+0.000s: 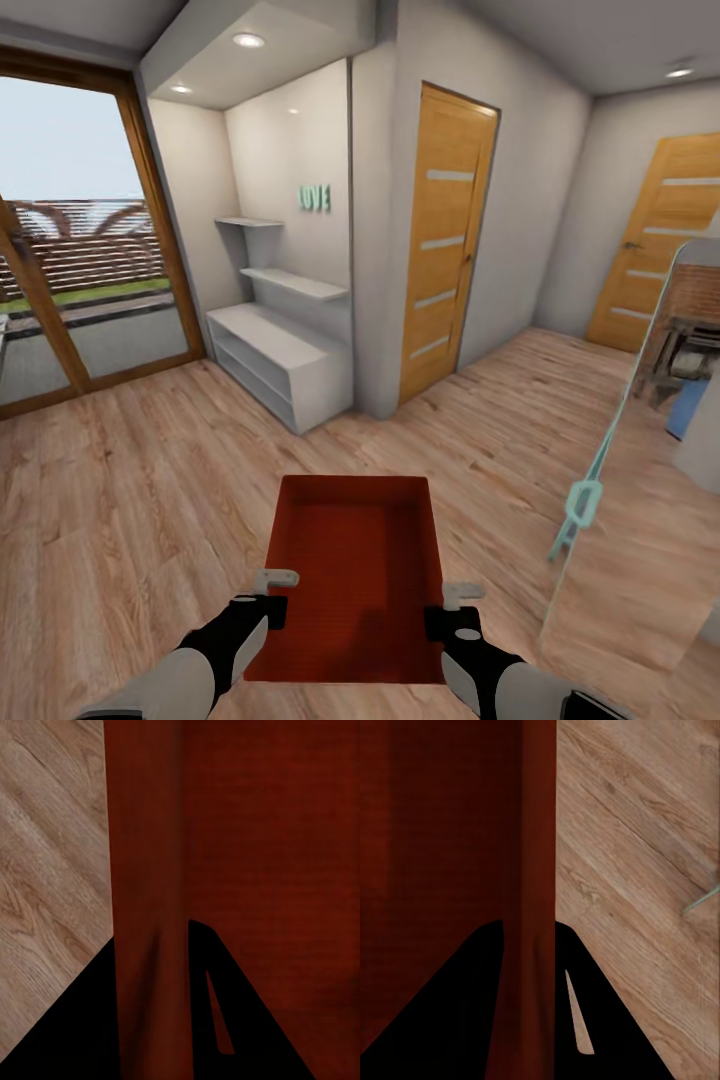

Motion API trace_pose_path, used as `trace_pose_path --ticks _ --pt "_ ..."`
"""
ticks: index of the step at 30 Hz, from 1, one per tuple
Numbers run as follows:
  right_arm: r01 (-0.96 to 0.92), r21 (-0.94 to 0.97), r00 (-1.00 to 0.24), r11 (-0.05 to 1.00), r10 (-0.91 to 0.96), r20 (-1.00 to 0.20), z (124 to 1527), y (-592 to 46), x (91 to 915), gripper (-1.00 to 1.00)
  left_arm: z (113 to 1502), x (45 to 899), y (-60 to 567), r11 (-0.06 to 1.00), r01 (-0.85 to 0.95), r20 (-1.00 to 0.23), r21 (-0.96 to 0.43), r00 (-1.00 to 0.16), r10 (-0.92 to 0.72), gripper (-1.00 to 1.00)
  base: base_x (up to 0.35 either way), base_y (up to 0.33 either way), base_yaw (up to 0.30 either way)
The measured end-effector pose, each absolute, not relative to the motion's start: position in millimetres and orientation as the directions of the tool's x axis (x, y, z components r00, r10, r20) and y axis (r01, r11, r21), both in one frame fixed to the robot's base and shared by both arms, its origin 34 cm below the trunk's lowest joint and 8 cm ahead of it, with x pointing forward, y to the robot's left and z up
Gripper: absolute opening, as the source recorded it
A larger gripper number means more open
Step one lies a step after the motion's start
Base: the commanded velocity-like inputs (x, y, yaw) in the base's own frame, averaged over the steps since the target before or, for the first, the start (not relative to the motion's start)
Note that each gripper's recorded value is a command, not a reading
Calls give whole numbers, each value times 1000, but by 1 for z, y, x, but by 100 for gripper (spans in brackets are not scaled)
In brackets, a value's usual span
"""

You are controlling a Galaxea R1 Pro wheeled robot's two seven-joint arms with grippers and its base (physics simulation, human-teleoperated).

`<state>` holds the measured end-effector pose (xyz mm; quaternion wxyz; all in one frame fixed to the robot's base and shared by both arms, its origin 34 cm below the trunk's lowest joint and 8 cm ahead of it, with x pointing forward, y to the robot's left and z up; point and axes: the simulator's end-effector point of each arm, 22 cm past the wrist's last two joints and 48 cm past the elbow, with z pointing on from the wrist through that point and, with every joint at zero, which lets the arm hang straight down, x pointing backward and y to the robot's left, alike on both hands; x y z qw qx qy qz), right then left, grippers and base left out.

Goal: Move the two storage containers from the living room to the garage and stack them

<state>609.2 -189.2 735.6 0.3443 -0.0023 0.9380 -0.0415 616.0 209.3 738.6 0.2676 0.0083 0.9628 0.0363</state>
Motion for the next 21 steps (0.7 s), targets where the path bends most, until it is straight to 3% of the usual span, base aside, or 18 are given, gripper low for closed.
trace_pose_path --ticks 21 --pt "25 -79 -763 997 -32 -646 736 -189 609 -100 739 616 209 997 -3 -515 74 -856 36 -100 322 0 0"
